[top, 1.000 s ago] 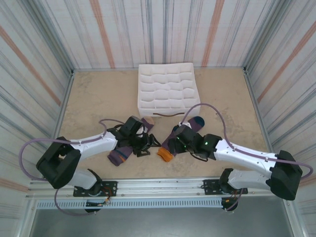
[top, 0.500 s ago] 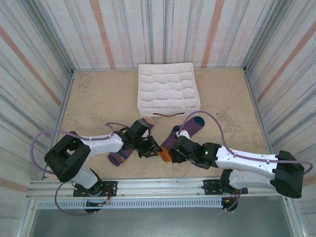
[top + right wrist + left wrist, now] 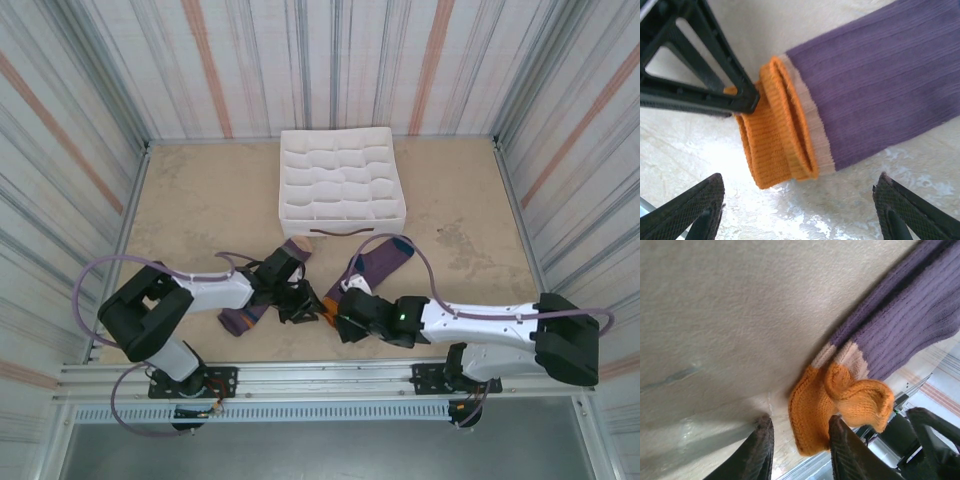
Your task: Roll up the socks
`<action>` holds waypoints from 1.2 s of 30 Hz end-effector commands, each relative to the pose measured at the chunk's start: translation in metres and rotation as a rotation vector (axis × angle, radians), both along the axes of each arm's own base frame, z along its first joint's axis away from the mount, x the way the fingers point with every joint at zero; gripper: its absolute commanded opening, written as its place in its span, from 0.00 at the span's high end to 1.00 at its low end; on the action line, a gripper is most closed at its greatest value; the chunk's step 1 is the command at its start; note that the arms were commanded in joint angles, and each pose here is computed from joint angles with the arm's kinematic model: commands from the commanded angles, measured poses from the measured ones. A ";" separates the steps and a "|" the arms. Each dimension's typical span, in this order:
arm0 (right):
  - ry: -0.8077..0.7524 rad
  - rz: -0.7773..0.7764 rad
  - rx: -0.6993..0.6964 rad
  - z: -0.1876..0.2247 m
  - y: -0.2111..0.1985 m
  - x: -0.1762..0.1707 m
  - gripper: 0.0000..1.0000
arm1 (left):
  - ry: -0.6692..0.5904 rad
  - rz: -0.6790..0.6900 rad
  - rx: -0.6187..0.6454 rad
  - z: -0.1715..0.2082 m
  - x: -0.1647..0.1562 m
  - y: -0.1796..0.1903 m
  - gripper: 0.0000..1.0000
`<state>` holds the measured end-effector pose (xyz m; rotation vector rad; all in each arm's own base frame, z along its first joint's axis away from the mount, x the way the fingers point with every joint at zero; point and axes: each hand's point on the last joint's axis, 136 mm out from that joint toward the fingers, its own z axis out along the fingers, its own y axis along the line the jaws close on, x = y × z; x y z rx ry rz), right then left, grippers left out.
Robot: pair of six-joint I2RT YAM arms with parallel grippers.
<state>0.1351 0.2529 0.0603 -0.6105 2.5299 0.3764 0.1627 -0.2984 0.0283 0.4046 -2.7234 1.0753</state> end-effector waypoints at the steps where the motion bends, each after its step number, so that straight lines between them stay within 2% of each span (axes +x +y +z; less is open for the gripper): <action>1: -0.037 0.034 -0.033 -0.001 0.007 0.001 0.21 | 0.005 -0.011 0.000 -0.001 0.000 -0.003 0.72; 6: -0.043 0.069 -0.064 -0.006 0.017 0.000 0.24 | 0.001 -0.014 -0.012 0.004 0.001 -0.006 0.89; 10: -0.051 0.101 -0.087 -0.007 0.024 0.001 0.25 | -0.003 -0.022 -0.041 0.013 0.002 -0.010 0.94; 20: -0.065 0.116 -0.131 -0.010 0.032 0.007 0.29 | 0.009 -0.011 -0.121 0.031 0.010 -0.018 0.97; 29: -0.070 0.101 -0.161 -0.015 0.026 0.009 0.33 | 0.041 0.002 -0.173 0.032 0.018 -0.029 1.00; 33: -0.069 0.077 -0.175 -0.017 0.020 0.012 0.39 | 0.036 0.004 -0.170 0.032 0.021 -0.030 1.00; 36: -0.073 0.067 -0.184 -0.017 0.018 0.014 0.48 | 0.041 0.012 -0.169 0.030 0.022 -0.029 1.00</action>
